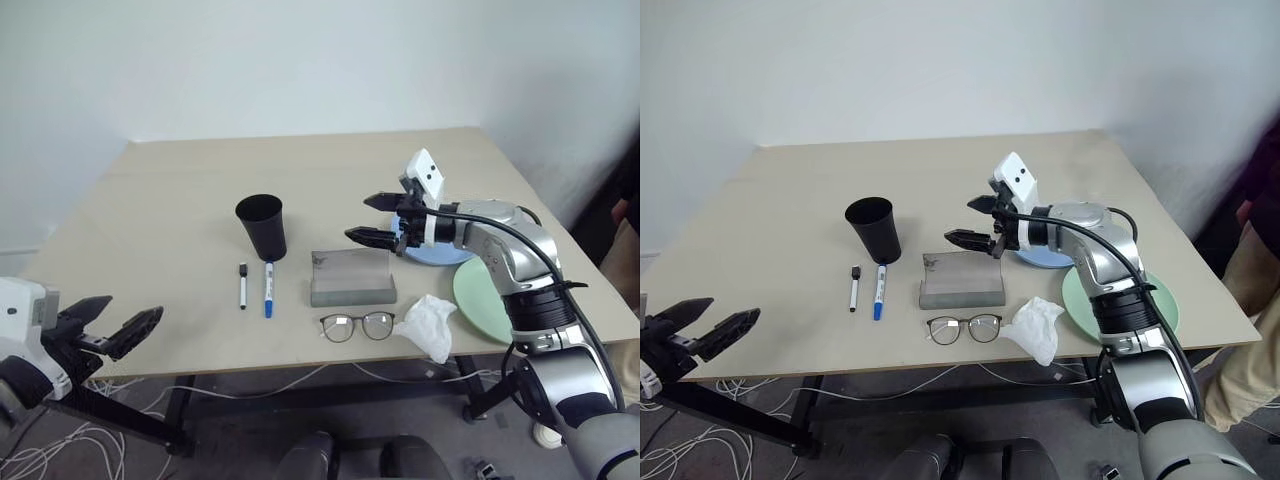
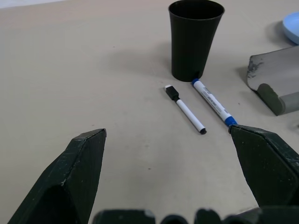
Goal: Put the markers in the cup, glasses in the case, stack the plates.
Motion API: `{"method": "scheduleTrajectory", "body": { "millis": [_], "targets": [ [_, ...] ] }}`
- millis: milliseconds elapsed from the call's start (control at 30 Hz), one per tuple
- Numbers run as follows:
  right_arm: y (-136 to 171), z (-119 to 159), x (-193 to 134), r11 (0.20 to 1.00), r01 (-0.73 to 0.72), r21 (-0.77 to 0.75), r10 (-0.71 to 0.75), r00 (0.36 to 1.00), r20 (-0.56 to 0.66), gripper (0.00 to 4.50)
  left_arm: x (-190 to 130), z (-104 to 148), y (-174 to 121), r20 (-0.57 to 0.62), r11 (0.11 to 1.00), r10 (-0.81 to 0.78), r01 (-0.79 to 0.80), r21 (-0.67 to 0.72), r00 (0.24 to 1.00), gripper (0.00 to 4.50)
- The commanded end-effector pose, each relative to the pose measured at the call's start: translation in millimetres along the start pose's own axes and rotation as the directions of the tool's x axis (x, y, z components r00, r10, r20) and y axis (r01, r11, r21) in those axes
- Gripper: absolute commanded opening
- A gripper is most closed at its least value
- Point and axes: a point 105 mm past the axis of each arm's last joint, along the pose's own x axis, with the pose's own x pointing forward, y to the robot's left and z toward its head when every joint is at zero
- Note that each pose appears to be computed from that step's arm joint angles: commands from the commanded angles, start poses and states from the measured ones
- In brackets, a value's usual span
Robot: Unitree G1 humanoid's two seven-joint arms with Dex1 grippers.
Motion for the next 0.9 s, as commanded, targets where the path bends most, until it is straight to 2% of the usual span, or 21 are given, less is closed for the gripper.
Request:
{"method": "scheduleTrajectory", "body": {
  "millis": [33,233,467,700,900],
  "targets": [
    [3,11,-1,0.999,-0.009,-0.039,0.010,1.000,0.023,4.50,-3,10,-2,0.036,1.000,0.003,-0.004,0.028,0.999,4.46],
    [-5,6,-5,0.999,0.019,-0.036,-0.019,1.000,-0.002,4.50,1,11,-3,0.025,0.999,-0.037,0.036,0.027,0.999,4.46],
    [-17,-3,-18,0.996,0.072,-0.057,-0.074,0.996,-0.042,4.50,21,20,-4,0.024,0.989,-0.133,0.131,0.063,0.991,4.46],
    [-37,-20,-60,0.981,0.168,-0.097,-0.180,0.975,-0.130,4.50,56,30,-26,0.043,0.959,-0.269,0.263,0.106,0.962,4.46],
    [-49,-32,-87,0.962,0.262,-0.078,-0.272,0.940,-0.205,4.50,71,33,-38,0.042,0.935,-0.339,0.332,0.121,0.940,4.46]
  ]
}}
